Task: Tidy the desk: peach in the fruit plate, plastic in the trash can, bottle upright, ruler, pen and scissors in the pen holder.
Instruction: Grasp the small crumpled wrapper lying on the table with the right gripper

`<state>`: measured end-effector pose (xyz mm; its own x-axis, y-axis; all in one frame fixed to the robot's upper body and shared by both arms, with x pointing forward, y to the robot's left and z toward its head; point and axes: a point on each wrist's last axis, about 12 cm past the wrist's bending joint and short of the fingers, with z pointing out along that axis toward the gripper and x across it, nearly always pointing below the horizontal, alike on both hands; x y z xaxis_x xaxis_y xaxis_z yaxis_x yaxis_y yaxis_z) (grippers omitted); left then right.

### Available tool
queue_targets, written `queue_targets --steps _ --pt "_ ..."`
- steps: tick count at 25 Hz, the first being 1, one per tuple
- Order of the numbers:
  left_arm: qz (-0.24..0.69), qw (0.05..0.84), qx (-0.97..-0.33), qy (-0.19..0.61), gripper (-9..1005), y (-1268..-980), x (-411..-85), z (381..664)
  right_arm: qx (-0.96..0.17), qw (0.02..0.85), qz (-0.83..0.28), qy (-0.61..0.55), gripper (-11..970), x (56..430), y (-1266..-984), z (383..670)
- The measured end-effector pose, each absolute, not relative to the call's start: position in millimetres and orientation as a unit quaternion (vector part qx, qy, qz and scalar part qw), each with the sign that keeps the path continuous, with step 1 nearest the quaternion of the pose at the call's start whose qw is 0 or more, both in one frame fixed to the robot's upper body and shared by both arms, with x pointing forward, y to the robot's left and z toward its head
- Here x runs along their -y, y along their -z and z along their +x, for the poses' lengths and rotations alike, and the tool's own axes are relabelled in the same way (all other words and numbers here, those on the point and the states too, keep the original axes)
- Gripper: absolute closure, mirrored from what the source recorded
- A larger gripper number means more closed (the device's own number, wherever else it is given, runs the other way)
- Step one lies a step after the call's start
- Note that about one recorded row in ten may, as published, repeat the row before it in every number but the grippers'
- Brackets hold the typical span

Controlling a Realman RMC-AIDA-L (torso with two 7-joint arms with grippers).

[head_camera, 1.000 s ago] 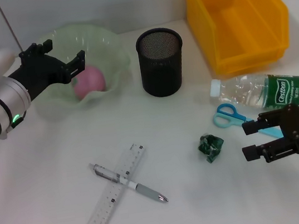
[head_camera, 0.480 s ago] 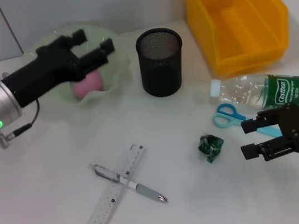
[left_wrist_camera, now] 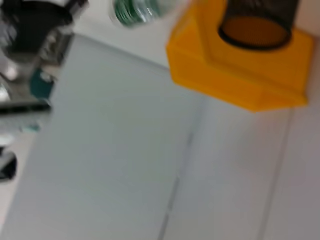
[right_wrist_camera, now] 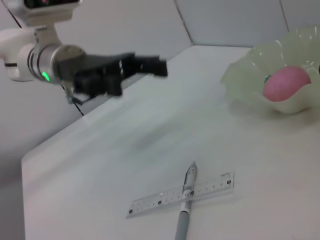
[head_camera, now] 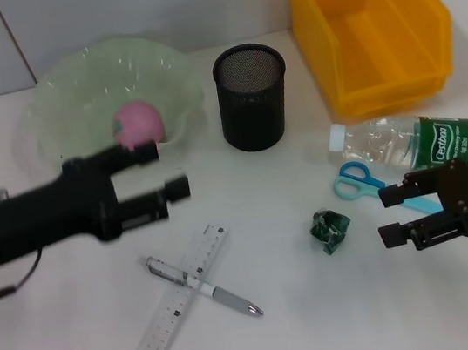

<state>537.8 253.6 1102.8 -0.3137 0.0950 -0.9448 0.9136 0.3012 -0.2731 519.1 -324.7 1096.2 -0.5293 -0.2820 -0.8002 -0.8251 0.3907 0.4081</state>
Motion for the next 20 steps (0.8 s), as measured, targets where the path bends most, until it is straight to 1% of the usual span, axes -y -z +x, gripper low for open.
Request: queue_targets --steps 3,5,11,12,13,15,16,17,18,19,20 --pt "0.399 0.431 -0.671 0.452 194 -1096.5 -251.4 531.9 -0.768 0.325 -0.361 -0.418 157 325.0 -1096.8 519.4" --pt "0.430 0.397 -0.680 0.443 194 -1085.7 -246.8 525.5 -0.767 0.325 -0.364 -0.417 157 324.7 -1098.2 520.6" --pt "0.436 0.386 -0.686 0.436 195 -1080.7 -247.3 523.1 -0.765 0.317 -0.372 -0.419 157 323.2 -1105.4 523.5" --pt "0.434 0.388 -0.687 0.435 195 -1080.3 -248.2 523.0 -0.762 0.321 -0.380 -0.414 157 321.7 -1118.8 528.9" --pt "0.431 0.390 -0.689 0.434 195 -1080.2 -249.4 523.1 -0.762 0.321 -0.380 -0.414 157 321.7 -1118.8 528.9" --pt "0.426 0.394 -0.691 0.433 195 -1079.9 -251.4 522.7 -0.764 0.317 -0.392 -0.402 157 316.6 -1136.1 537.1" --pt "0.424 0.394 -0.691 0.432 195 -1079.7 -252.2 522.4 -0.767 0.308 -0.401 -0.395 157 311.7 -1145.4 541.9" --pt "0.422 0.397 -0.691 0.432 195 -1079.5 -253.4 521.8 -0.774 0.276 -0.424 -0.382 157 296.7 -1162.5 552.4" --pt "0.421 0.399 -0.691 0.432 195 -1079.8 -253.9 521.8 -0.774 0.276 -0.424 -0.382 157 296.7 -1162.5 552.4" --pt "0.421 0.399 -0.691 0.432 195 -1079.8 -253.9 521.8 -0.778 0.245 -0.449 -0.364 157 282.7 -1175.6 561.2" --pt "0.422 0.399 -0.690 0.432 195 -1079.8 -253.8 521.7 -0.778 0.245 -0.449 -0.364 157 282.7 -1175.6 561.2"
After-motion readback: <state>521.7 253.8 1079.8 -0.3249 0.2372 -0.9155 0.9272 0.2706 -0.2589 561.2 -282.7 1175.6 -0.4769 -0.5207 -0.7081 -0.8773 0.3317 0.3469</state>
